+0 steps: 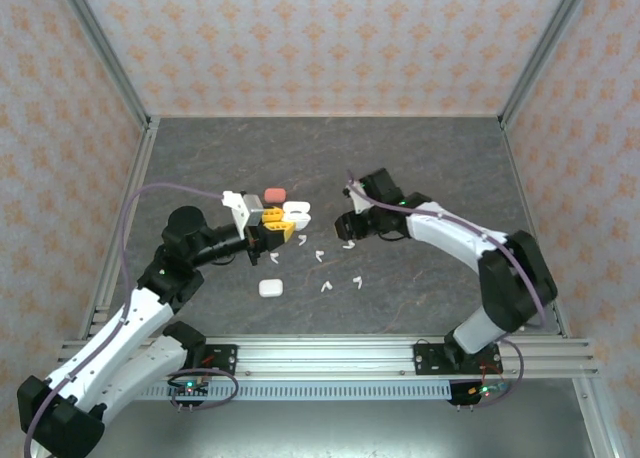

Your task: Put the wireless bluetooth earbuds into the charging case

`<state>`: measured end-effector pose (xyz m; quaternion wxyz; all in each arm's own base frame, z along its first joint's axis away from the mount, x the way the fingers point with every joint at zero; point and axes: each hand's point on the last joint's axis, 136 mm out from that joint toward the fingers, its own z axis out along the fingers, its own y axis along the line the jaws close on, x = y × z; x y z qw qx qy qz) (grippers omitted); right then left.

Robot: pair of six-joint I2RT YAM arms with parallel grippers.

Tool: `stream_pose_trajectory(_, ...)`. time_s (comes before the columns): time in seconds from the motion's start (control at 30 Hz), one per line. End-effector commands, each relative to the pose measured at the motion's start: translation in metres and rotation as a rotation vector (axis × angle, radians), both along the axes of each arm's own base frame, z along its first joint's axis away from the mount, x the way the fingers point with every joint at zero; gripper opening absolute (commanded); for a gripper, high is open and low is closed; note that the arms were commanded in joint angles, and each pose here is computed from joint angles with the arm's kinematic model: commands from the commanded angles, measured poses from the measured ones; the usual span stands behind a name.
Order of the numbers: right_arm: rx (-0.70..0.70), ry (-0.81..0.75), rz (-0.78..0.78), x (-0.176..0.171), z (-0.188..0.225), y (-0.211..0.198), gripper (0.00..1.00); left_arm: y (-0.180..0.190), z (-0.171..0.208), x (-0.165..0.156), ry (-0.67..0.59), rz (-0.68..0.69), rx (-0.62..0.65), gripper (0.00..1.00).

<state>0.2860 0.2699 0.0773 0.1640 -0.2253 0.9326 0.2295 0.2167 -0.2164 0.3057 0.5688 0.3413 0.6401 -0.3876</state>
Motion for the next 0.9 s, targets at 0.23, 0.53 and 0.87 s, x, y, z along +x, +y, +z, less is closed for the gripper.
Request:
stream_pose_trajectory(0.23,-0.021,-0.024,0.056,0.020,-0.004,0.041,0.43,-0.001,0.016,-0.013,-0.082,-0.038,-0.027,0.00)
stream_pose_trajectory(0.53,0.037,-0.004,0.125,0.022,-0.010,0.083,0.42,-0.001,0.019,-0.017,-0.094,-0.050,-0.029,0.00)
stream_pose_trajectory(0.87,0.161,0.024,0.267,-0.005,-0.003,0.143,0.42,0.004,0.047,-0.040,-0.170,-0.092,-0.081,0.00)
